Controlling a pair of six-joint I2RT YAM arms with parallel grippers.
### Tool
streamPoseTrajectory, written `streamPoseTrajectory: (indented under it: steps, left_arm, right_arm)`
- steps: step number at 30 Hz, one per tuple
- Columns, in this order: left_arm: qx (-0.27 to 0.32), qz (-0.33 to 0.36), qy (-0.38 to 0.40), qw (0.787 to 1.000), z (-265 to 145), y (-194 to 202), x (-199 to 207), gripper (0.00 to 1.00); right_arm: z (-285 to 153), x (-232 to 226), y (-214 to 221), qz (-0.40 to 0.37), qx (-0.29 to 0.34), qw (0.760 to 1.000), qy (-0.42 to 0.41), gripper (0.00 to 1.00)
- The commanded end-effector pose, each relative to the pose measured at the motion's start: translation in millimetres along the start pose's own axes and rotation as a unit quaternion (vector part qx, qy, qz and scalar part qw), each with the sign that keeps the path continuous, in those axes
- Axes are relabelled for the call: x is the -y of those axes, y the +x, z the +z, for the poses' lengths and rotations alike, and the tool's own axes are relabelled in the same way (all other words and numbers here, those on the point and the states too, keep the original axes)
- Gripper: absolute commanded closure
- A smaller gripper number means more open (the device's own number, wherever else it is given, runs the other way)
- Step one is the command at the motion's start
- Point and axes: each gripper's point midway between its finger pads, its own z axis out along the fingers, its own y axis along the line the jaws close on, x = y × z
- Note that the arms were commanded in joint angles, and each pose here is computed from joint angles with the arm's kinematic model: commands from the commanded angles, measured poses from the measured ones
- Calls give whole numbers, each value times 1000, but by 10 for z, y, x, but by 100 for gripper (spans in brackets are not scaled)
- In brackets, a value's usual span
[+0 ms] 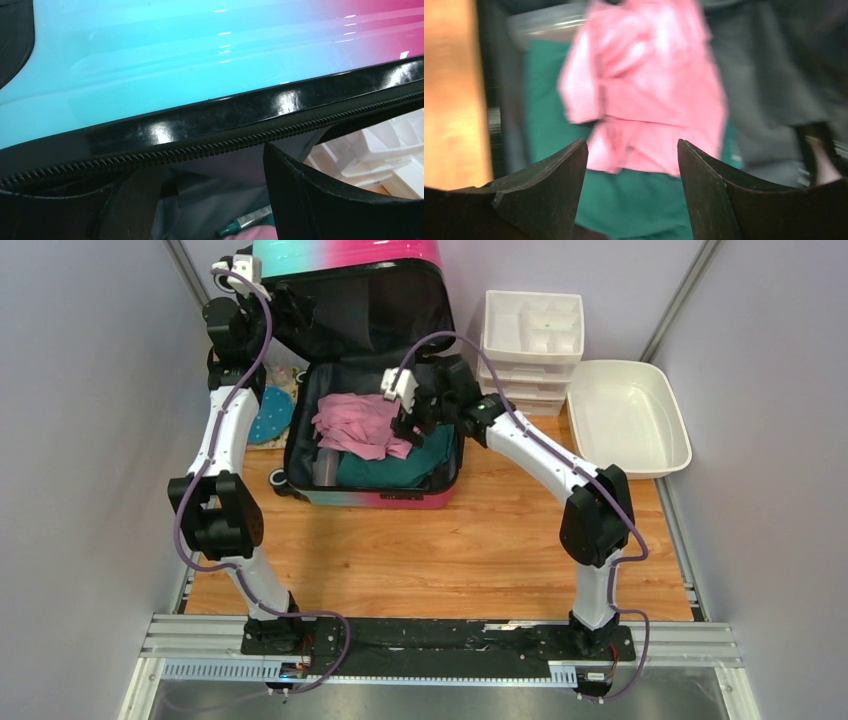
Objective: Open, take out, and arrange the luggage
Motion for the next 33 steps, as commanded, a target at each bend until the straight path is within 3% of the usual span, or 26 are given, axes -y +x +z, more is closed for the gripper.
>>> streamPoseTrajectory:
  steps: [1, 8, 14, 21, 30, 33]
  left_arm:
    - [55, 9, 4, 998, 152, -300, 57, 20]
    - [46, 13, 7, 999, 200, -194, 71, 19]
    - [43, 42, -12, 998, 313, -84, -87, 18]
    - [44, 36, -12, 998, 363, 4, -118, 18]
    - [38, 46, -1, 998, 384, 84, -82, 18]
    - [41, 51, 0, 998, 397, 91, -86, 18]
  right_arm:
    - [-101, -1071, 31, 66, -54, 983, -161, 29]
    - [124, -1559, 66, 94, -91, 966, -224, 34]
    - [105, -1963, 46, 99, -101, 948, -286, 31]
    - [278, -1999, 344, 87, -134, 951, -264, 32]
    - [272, -2099, 535, 85, -161, 943, -278, 51]
    - [206, -2189, 530, 68, -160, 941, -291, 71]
